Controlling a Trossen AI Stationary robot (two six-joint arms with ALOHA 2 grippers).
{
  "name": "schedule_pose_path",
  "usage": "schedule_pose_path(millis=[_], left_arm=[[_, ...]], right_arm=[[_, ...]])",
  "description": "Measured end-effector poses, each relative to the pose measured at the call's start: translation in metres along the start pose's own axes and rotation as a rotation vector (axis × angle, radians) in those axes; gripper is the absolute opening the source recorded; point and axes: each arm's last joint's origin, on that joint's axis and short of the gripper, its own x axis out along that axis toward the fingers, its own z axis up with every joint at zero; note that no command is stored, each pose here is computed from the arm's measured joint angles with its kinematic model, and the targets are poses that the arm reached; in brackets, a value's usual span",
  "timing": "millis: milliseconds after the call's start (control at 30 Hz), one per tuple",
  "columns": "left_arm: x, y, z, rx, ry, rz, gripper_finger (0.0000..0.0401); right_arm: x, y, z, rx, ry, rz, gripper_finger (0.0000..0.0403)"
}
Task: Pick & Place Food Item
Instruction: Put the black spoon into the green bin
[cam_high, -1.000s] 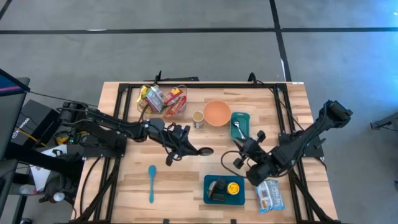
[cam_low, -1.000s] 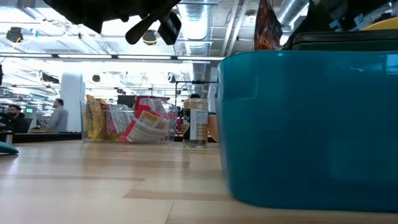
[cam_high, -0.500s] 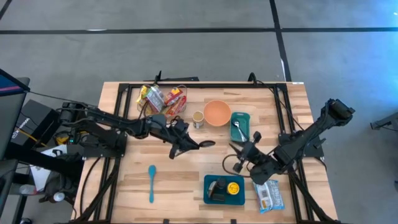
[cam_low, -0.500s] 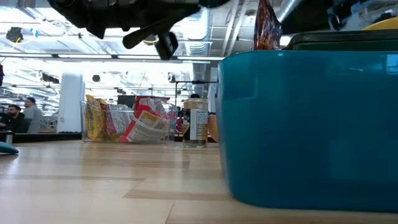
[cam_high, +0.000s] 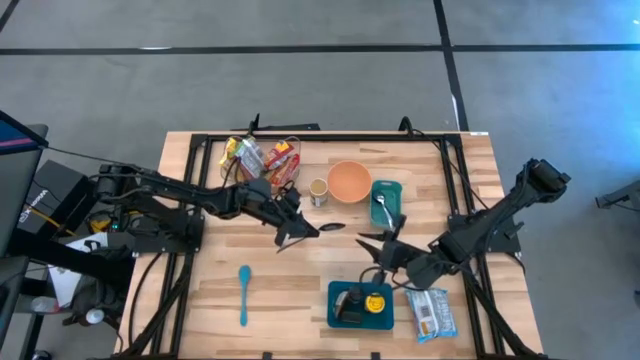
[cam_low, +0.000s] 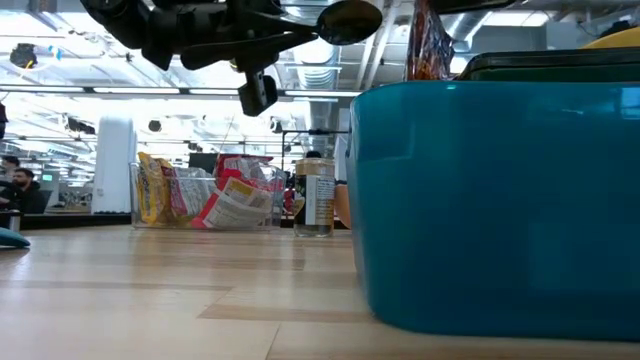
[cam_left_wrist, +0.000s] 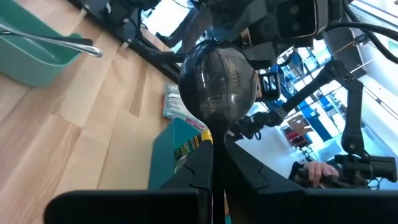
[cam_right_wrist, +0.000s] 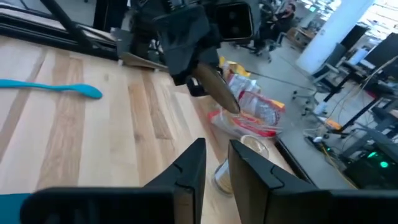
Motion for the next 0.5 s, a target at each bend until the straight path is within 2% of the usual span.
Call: schedule_pose_path(millis=[133,267,500], left_arm=[[0.000,0.001,-0.002,-0.009,0.018,0.012,0.0012],[0.000,0.003,-0.004,-0.020,0.040,0.032,0.0013],[0.000,0.003,-0.005,-0.053,0.043,0.035,0.0013]], right_arm=[[0.006,-0.004,0.000,-0.016,0.008,-0.007,0.0070],[0.007,-0.005,0.006,-0.038,-0.030,-0.012,0.0096],[0.013,-0.006,0.008,-0.054,-0.048,0.066,0.0147]])
